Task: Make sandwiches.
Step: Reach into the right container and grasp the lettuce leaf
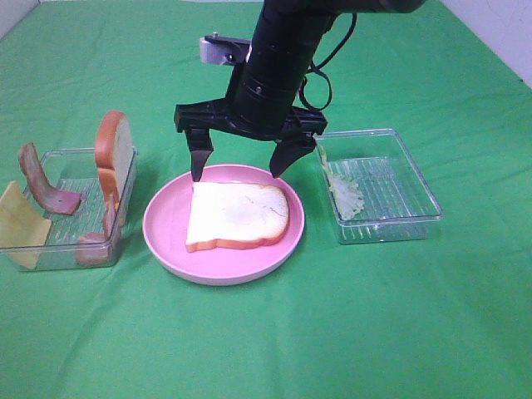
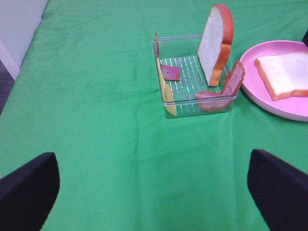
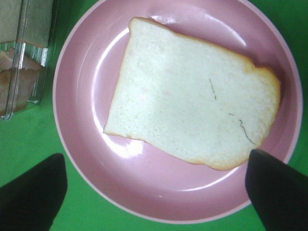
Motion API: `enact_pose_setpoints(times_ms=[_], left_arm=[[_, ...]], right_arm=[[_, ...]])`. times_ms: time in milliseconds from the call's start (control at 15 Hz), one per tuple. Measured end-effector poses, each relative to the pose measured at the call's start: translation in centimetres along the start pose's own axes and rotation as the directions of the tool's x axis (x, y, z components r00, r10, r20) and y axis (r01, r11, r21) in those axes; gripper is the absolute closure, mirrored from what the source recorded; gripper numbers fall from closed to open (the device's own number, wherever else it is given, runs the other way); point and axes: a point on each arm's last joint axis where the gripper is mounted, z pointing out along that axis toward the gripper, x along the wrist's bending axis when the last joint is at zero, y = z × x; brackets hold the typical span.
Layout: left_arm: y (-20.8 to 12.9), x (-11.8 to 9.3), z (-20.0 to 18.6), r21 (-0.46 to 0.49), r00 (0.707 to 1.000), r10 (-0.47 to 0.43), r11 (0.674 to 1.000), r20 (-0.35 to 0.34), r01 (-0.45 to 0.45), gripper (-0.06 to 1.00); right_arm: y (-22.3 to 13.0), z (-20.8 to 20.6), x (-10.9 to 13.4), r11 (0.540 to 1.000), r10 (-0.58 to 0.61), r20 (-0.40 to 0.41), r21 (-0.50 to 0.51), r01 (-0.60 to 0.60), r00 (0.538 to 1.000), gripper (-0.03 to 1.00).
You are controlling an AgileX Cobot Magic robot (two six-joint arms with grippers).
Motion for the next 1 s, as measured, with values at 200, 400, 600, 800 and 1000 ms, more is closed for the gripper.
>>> enact_pose_setpoints(times_ms=[200,400,600,800,1000], left_arm=[[0.0,0.0,0.0,0.000,1.000,0.000,1.000,0.000,0.000,-0.05],[0.0,0.0,0.0,0.000,1.000,0.000,1.000,0.000,0.000,-0.05],[0.0,0.0,0.0,0.000,1.000,0.000,1.000,0.000,0.000,-0.05],[0.0,0.0,0.0,0.000,1.000,0.000,1.000,0.000,0.000,-0.05],[0.0,0.0,0.0,0.000,1.000,0.000,1.000,0.000,0.000,-0.05]], right_arm=[[1.3,-3.2,0.3,0.997,-0.073,0.067,-0.009,0.074,0.995,0.01],[2.4,-5.6,0.2,0.988,-0.138,0.138,-0.050,0.146,0.981,0.01],[2.9,-6.2,-0.5,0.980,-0.168,0.220,-0.072,0.188,0.961,0.01],[3.4,-6.6,-2.3,0.983,-0.139,0.256,-0.080,0.165,0.957,0.01],[4.4,-7.1,-6.8,0.994,-0.028,0.253,-0.095,0.053,0.967,0.01]])
